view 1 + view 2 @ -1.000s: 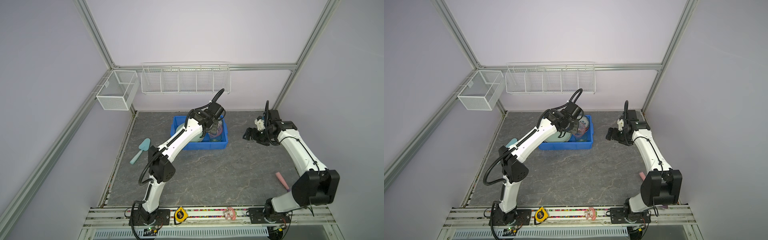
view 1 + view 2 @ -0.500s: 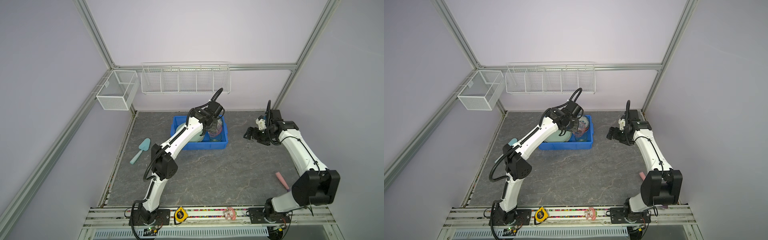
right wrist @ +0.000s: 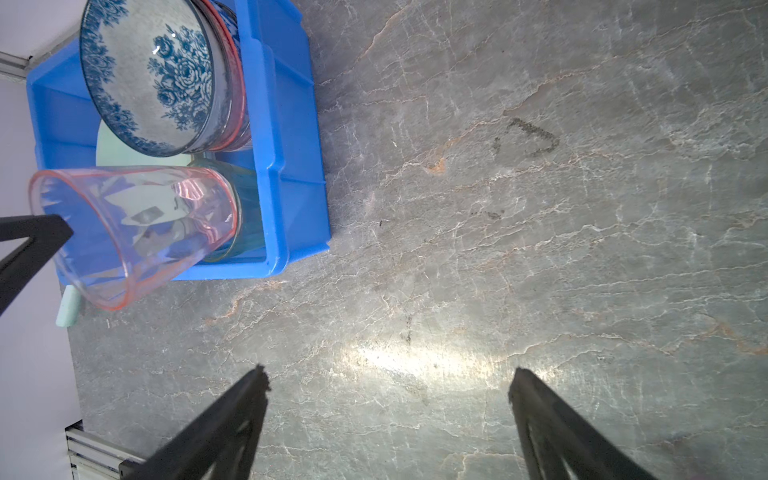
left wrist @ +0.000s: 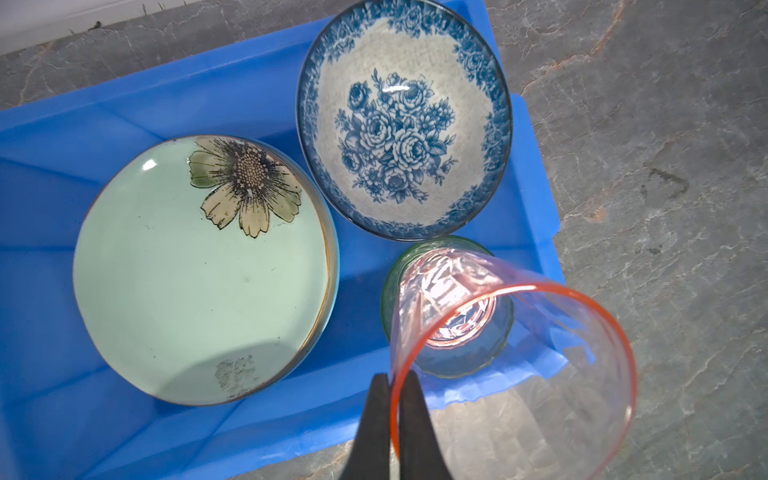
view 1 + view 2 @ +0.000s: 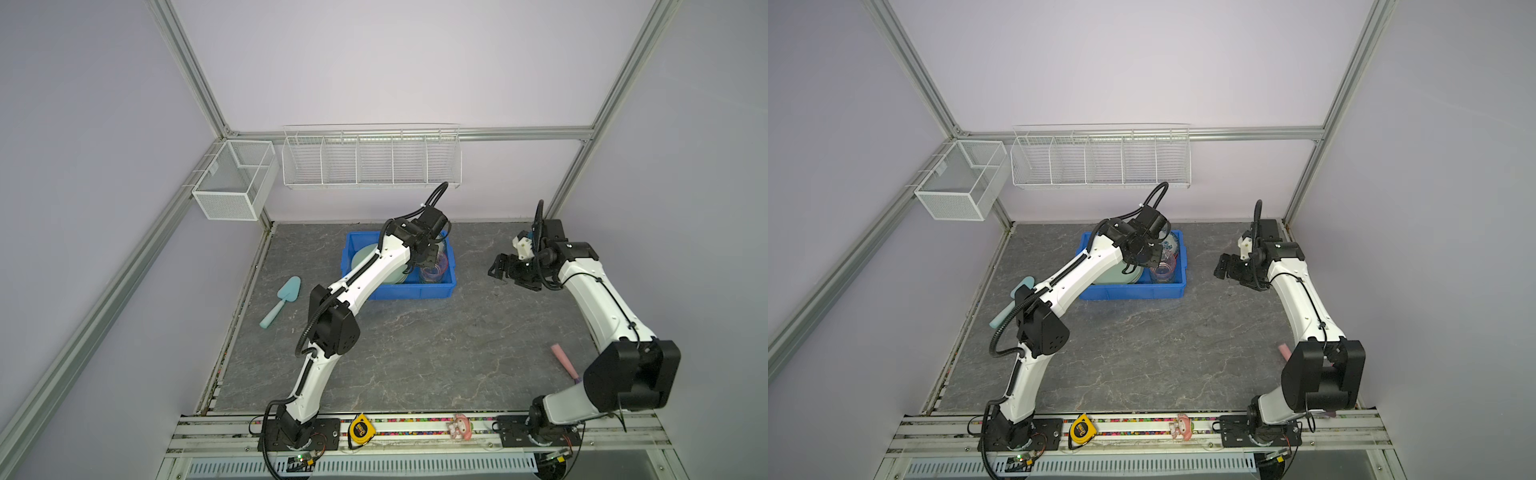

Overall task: Place the mixed dishes into the plastic bin
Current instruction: 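Lower the pink cup onto the green cup in the bin and open the left gripper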

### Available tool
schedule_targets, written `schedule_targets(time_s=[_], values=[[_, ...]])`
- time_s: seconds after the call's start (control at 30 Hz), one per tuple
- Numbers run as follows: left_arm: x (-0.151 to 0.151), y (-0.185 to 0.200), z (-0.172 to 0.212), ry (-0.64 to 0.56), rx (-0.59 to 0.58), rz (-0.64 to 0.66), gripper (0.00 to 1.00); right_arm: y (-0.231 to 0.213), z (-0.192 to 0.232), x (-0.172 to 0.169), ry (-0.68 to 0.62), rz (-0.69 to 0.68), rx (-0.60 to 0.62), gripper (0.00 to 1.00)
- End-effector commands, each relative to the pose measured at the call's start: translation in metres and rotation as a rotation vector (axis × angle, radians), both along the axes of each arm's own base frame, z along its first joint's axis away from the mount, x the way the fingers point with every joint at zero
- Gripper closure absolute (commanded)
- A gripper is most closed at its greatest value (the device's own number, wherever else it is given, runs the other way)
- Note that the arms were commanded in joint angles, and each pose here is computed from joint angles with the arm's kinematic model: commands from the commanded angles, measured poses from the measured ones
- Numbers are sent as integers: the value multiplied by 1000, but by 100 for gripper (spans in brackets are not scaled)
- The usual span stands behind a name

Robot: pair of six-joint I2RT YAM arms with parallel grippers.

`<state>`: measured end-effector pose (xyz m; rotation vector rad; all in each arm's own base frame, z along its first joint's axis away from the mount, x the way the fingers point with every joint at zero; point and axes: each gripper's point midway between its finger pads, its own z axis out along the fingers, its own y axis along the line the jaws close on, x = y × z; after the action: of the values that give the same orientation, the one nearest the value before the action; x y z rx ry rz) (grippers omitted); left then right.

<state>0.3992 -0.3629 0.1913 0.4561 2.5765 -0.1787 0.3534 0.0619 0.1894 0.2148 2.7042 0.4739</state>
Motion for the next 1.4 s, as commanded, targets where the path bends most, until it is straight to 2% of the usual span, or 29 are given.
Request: schedule_targets(time_s=[0.0, 0.57, 0.8, 1.17, 1.37], values=[[3, -5, 0, 2, -15, -8, 100, 0, 1, -3, -11, 12, 9, 6], [8, -10, -39, 73, 1, -2, 100, -2, 0, -1, -8, 5, 11, 7], [8, -15, -25, 68, -58, -12, 79, -3, 1, 1, -7, 2, 11, 6], [6, -26, 10, 24, -149, -65, 56, -4, 9, 2, -17, -5, 5, 6], [1, -21, 25, 12, -156, -65, 31, -4, 13, 3, -26, -6, 2, 6]])
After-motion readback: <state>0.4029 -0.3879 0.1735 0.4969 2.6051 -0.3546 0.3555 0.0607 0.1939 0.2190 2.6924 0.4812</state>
